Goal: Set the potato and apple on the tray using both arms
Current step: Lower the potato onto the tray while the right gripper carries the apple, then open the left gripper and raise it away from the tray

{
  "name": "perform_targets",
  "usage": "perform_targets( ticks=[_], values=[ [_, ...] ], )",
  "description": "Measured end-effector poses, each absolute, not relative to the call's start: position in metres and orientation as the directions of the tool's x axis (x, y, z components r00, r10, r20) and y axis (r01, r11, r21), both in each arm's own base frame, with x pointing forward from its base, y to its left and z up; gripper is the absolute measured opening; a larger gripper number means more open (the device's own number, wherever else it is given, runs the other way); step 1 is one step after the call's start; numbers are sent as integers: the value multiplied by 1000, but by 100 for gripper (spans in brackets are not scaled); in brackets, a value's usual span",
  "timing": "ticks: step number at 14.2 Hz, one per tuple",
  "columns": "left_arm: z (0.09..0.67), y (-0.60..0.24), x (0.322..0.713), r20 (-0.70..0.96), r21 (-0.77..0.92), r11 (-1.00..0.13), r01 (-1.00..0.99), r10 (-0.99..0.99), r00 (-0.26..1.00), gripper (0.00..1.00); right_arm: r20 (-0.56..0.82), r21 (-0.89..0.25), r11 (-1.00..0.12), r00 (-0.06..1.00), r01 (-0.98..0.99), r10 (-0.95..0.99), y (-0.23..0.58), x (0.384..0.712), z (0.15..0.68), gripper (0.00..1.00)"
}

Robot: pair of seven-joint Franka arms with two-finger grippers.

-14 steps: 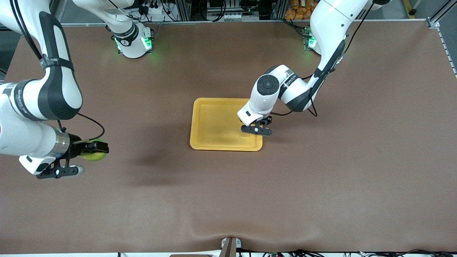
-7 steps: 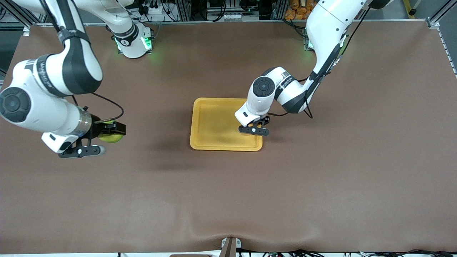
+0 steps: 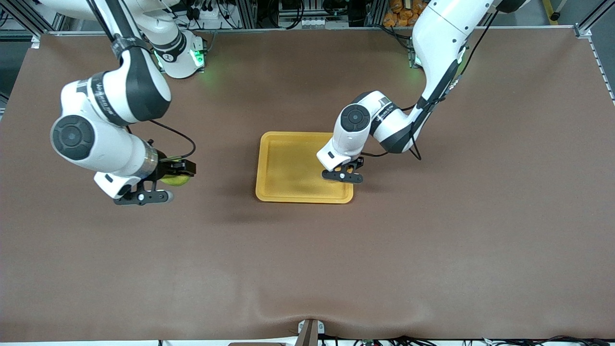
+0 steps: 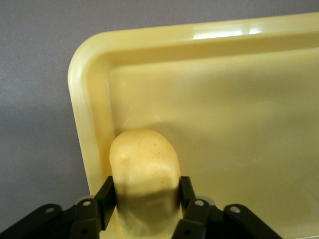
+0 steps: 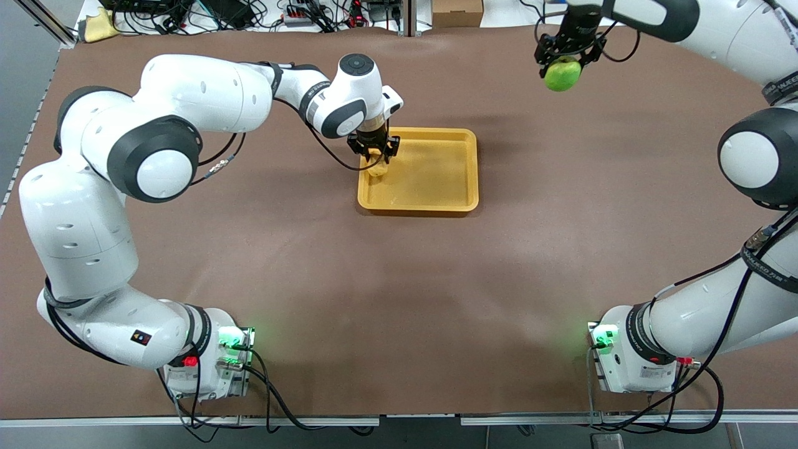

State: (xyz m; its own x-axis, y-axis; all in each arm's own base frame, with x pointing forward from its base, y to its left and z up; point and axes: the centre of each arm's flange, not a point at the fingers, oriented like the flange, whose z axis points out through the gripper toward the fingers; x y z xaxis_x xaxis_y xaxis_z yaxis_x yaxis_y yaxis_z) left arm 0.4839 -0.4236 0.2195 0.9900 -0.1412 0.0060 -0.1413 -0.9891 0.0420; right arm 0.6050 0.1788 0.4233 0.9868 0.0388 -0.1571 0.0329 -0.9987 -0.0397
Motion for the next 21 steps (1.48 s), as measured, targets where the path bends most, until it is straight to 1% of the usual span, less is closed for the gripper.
perform_targets(
  ticks=[1, 2, 3, 6, 7, 10, 12, 15, 18, 21],
  values=[
    [219, -423, 485, 6, 41, -989, -139, -139, 990, 66, -151, -38, -999, 988, 26, 31, 189, 601, 416, 89],
    [219, -422, 486, 6, 40, -990, -138, -138, 990, 66, -147, -35, -999, 989, 21, 26, 201, 597, 411, 89],
    [219, -421, 486, 7, 38, -990, -138, -138, 990, 70, -144, -33, -999, 989, 16, 20, 210, 593, 408, 89],
    [220, -420, 488, 14, 35, -989, -140, -140, 990, 97, -127, -30, -1000, 992, -9, -5, 235, 586, 407, 89],
    [222, -420, 491, 18, 36, -990, -138, -137, 990, 100, -119, -31, -999, 993, -17, -13, 242, 584, 407, 89],
    [235, -419, 500, 25, 30, -991, -129, -128, 991, 100, -107, -31, -999, 994, -40, -37, 262, 578, 401, 89],
    [259, -418, 511, 4, -8, -993, -117, -117, 993, 100, -103, -28, -998, 993, -60, -57, 277, 573, 394, 89],
    [320, -406, 535, 16, -42, -996, -75, -76, 997, 100, -97, -25, -995, 991, -99, -97, 312, 563, 374, 89],
    [387, -360, 561, 64, -40, -999, 12, 10, 998, 100, -83, -29, -992, 989, -124, -121, 353, 550, 342, 89],
    [441, -326, 567, 93, -25, -996, 80, 78, 993, 100, -66, -39, -989, 988, -139, -136, 372, 544, 317, 89]
  ],
)
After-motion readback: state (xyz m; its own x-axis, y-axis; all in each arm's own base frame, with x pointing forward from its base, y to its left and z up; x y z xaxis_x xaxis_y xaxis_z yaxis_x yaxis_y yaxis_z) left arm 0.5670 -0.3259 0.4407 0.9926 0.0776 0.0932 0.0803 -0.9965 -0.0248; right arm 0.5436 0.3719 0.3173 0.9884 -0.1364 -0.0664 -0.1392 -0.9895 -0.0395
